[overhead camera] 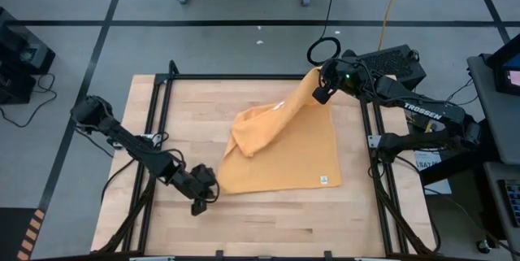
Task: Roll towel
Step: Fold the yellow towel in
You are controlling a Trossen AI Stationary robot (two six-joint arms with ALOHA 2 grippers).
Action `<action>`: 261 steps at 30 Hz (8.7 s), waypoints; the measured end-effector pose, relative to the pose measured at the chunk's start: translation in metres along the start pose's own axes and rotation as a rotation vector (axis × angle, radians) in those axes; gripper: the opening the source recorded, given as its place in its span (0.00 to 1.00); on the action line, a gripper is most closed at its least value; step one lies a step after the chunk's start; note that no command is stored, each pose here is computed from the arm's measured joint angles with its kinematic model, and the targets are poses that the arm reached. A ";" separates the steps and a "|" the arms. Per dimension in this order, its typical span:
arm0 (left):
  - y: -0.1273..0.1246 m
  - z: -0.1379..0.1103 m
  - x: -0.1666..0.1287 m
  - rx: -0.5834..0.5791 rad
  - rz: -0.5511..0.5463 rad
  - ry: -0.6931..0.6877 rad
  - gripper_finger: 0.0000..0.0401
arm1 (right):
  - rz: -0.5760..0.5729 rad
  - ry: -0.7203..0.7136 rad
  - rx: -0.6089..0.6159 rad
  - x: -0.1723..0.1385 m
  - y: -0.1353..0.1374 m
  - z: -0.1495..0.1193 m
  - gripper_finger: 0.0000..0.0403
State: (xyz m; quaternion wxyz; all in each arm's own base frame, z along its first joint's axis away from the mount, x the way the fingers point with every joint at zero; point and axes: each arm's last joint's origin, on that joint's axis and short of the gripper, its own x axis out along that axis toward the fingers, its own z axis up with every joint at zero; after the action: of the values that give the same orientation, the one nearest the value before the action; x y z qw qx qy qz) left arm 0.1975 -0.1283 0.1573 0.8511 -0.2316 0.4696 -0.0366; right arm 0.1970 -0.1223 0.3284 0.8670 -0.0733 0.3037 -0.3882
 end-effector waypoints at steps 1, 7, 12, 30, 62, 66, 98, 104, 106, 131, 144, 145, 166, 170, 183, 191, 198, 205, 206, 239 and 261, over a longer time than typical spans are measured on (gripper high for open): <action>0.001 -0.001 0.000 -0.006 0.005 0.010 0.05 | 0.001 0.001 0.000 0.000 0.000 0.000 0.00; 0.002 0.000 0.000 -0.029 0.041 -0.023 0.16 | 0.024 -0.008 0.004 0.000 0.001 0.000 0.00; 0.006 -0.002 0.000 0.004 0.096 -0.023 0.32 | 0.024 -0.007 0.008 0.000 0.001 0.000 0.00; 0.050 0.027 -0.038 0.324 0.879 -0.233 0.50 | 0.020 -0.028 0.018 0.000 0.000 0.003 0.00; 0.164 0.102 -0.032 -0.490 0.428 -0.401 0.79 | 0.023 -0.016 0.003 0.000 0.000 0.001 0.00; 0.168 0.101 -0.027 -0.500 0.444 -0.401 0.84 | 0.022 -0.016 0.007 0.000 0.000 0.001 0.00; 0.178 0.104 -0.001 -0.460 0.426 -0.380 0.35 | 0.021 -0.021 0.011 0.000 0.000 0.002 0.00; 0.177 0.107 -0.004 -0.432 0.429 -0.409 0.11 | 0.021 -0.021 0.010 0.000 0.000 0.002 0.00; 0.175 0.108 -0.007 -0.428 0.426 -0.421 0.04 | 0.021 -0.021 0.010 0.000 0.000 0.002 0.00; 0.114 0.149 -0.157 0.174 0.842 -1.043 0.03 | -0.076 -0.300 -0.017 -0.003 -0.011 0.029 0.00; 0.132 0.158 -0.197 0.400 1.010 -1.189 0.03 | -0.096 -0.393 0.076 0.001 -0.037 0.033 0.00; 0.132 0.158 -0.197 0.419 0.991 -1.194 0.03 | -0.093 -0.394 0.090 0.001 -0.037 0.032 0.00; 0.154 0.135 -0.161 0.261 0.866 -0.741 0.03 | 0.060 -0.042 0.037 0.009 -0.024 -0.002 0.00; 0.155 0.128 -0.153 0.219 0.776 -0.661 0.03 | 0.089 0.067 0.032 0.008 -0.021 -0.012 0.00; 0.155 0.118 -0.143 0.084 0.560 -0.566 0.03 | 0.282 0.185 0.091 0.005 -0.012 -0.025 0.00; 0.150 0.118 -0.140 0.058 0.366 -0.558 0.03 | 0.323 0.304 0.113 0.002 -0.009 -0.036 0.00; 0.144 0.117 -0.137 0.061 0.327 -0.547 0.03 | 0.371 0.414 0.126 -0.004 -0.002 -0.044 0.00; 0.132 0.111 -0.127 0.059 0.275 -0.471 0.03 | 0.408 0.458 0.132 -0.010 0.010 -0.045 0.00; 0.129 0.110 -0.126 0.056 0.266 -0.461 0.03 | 0.415 0.458 0.131 -0.011 0.012 -0.045 0.00; 0.079 0.098 -0.105 0.115 0.288 -0.458 0.03 | 0.437 0.441 0.093 -0.073 0.035 -0.063 0.00; 0.074 0.089 -0.098 0.117 0.316 -0.383 0.03 | 0.447 0.569 0.085 -0.059 0.047 -0.096 0.00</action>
State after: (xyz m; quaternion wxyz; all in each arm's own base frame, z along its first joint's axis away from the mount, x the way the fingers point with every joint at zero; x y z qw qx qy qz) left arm 0.2039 -0.0033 0.2425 0.9316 -0.1086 0.3275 0.1141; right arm 0.1405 -0.0371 0.2620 0.8136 0.1420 0.5247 -0.2064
